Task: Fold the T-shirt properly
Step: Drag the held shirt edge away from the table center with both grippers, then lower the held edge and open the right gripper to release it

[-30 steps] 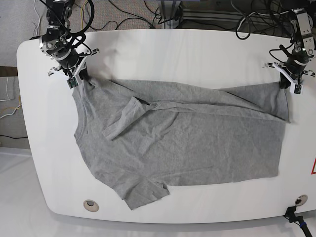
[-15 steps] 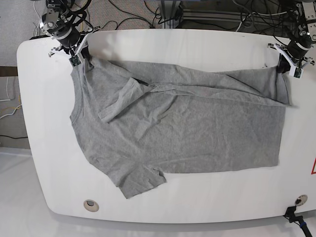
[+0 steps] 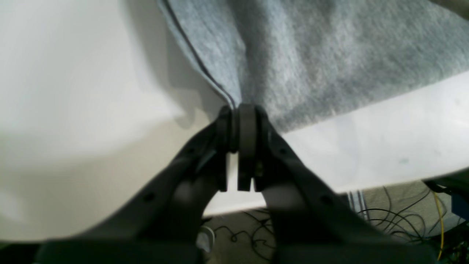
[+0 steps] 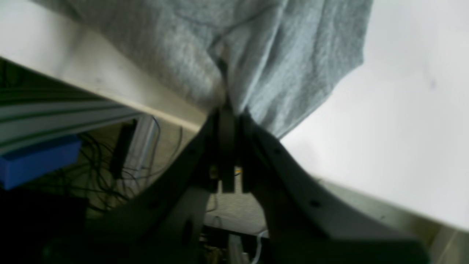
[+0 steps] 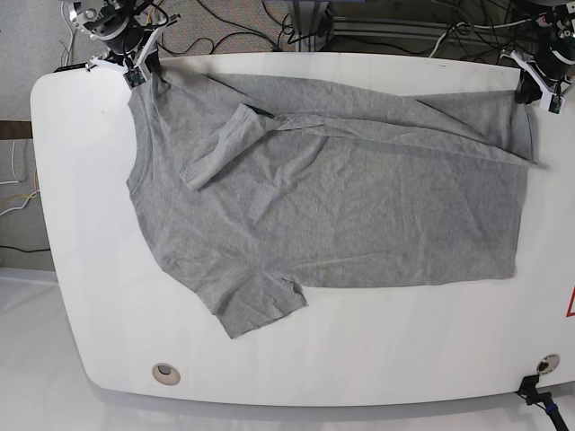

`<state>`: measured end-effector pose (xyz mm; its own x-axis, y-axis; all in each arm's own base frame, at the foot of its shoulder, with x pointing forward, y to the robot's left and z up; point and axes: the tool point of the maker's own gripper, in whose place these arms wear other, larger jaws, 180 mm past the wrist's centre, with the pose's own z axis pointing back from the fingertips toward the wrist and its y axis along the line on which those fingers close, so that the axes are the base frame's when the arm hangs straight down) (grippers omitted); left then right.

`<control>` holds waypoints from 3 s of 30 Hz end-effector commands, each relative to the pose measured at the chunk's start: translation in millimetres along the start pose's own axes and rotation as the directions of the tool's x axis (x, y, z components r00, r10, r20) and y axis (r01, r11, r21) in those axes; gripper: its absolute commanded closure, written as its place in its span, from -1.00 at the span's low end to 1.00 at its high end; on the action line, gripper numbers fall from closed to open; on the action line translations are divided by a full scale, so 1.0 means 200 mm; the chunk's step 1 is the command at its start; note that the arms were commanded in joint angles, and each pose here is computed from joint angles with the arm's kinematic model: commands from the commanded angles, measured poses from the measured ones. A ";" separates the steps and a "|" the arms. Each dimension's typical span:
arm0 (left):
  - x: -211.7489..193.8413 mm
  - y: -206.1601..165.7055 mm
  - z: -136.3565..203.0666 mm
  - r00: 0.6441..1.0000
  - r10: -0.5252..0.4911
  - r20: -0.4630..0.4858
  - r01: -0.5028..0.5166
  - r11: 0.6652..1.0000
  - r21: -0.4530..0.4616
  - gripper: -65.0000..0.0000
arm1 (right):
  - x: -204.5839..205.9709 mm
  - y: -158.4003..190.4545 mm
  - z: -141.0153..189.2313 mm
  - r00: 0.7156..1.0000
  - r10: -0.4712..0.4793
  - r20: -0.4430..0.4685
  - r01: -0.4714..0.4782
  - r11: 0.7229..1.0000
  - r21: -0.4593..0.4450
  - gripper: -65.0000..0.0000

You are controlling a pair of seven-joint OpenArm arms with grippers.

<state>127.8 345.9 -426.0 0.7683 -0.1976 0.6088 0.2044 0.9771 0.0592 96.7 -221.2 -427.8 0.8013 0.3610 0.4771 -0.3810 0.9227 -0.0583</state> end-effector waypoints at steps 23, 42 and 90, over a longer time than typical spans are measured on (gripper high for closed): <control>-0.33 -0.24 -0.02 0.969 -0.043 -0.241 0.022 0.996 -0.087 1.00 | 0.07 -0.03 0.02 0.998 0.055 -0.008 -0.055 0.998 -0.027 1.00; -0.26 -0.22 -0.06 0.977 -0.031 -0.211 0.017 0.998 -0.068 0.64 | 0.14 -0.14 0.02 0.996 0.086 -0.036 -0.088 0.993 -0.079 0.69; -0.05 -0.15 -0.17 0.993 -0.024 -0.118 0.022 1.000 -0.016 0.53 | 0.80 -0.31 -0.08 0.968 0.092 0.234 -0.056 0.986 -0.156 0.11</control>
<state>172.7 306.9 -430.4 0.7088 -0.1514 0.6890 0.1965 0.9804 0.0133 249.6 -214.2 -368.7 0.6514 0.4019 0.6435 -0.3575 0.9107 -0.2069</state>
